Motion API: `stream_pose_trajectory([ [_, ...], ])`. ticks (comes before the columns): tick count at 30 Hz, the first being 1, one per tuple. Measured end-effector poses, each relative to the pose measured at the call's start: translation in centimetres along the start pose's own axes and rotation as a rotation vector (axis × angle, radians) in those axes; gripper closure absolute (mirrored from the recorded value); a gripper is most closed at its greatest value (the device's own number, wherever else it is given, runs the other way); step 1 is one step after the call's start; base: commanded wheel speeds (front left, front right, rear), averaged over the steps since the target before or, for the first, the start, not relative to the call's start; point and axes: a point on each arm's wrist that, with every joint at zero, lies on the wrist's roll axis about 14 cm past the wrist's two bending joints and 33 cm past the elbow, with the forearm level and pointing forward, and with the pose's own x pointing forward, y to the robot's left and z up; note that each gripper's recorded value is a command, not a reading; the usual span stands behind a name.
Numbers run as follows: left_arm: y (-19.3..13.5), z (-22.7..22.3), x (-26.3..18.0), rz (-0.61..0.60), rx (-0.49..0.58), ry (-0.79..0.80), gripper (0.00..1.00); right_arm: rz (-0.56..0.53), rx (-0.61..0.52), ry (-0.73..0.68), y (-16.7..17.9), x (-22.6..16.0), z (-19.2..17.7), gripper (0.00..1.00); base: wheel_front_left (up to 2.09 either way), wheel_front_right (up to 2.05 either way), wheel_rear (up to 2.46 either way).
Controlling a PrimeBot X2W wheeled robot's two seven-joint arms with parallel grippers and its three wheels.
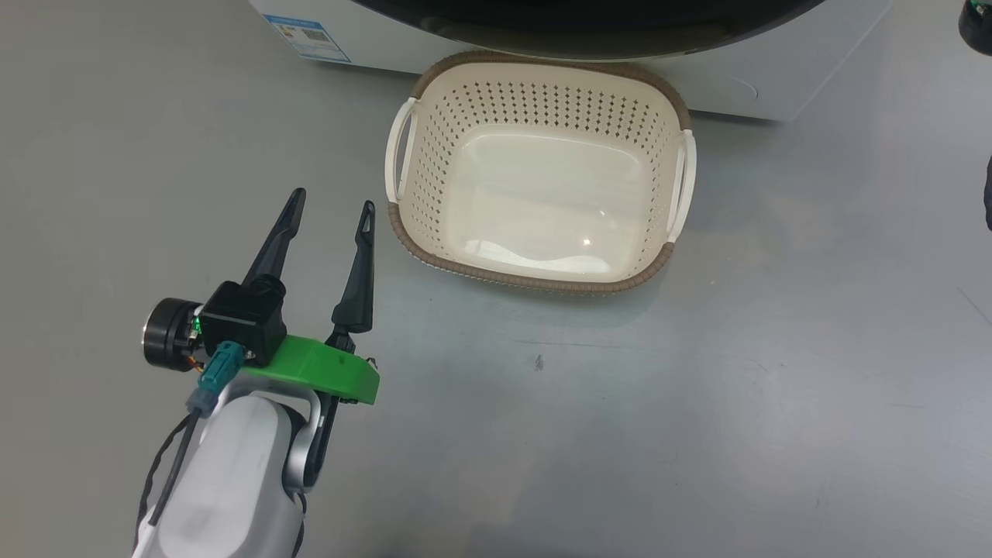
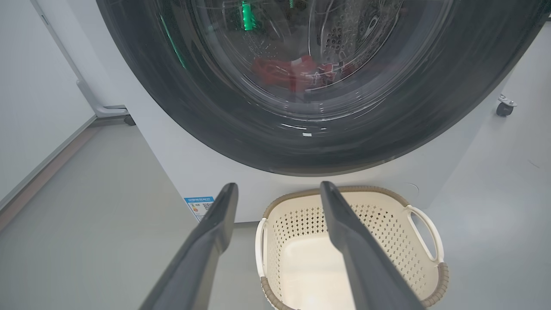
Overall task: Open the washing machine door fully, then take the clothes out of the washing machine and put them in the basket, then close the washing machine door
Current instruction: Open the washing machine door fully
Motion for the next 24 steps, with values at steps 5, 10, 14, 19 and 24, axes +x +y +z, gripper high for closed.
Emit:
stream_pose_trajectory([
  [5,-0.1,0.0,0.1,-0.001,-0.001,-0.001,0.00,0.006,-0.006,0.028,0.0,-0.3,-0.3,1.00,0.00,0.00,0.00],
  [10,-0.3,0.3,0.0,-0.003,-0.003,-0.009,0.00,0.014,-0.017,0.052,0.0,-0.7,-0.7,1.00,0.00,0.00,0.00],
  [14,-0.5,0.7,0.0,-0.006,-0.004,-0.017,0.00,0.018,-0.021,0.072,0.1,-1.2,-1.2,1.00,0.00,0.00,0.00],
  [19,-0.6,1.2,-0.1,-0.010,-0.005,-0.029,0.00,0.019,-0.044,0.104,0.3,-1.8,-2.0,1.00,0.00,0.00,0.00],
  [24,-0.8,1.5,-0.2,-0.014,-0.008,-0.037,0.00,0.038,-0.056,0.135,0.8,-2.5,-2.9,1.00,0.00,0.00,0.00],
])
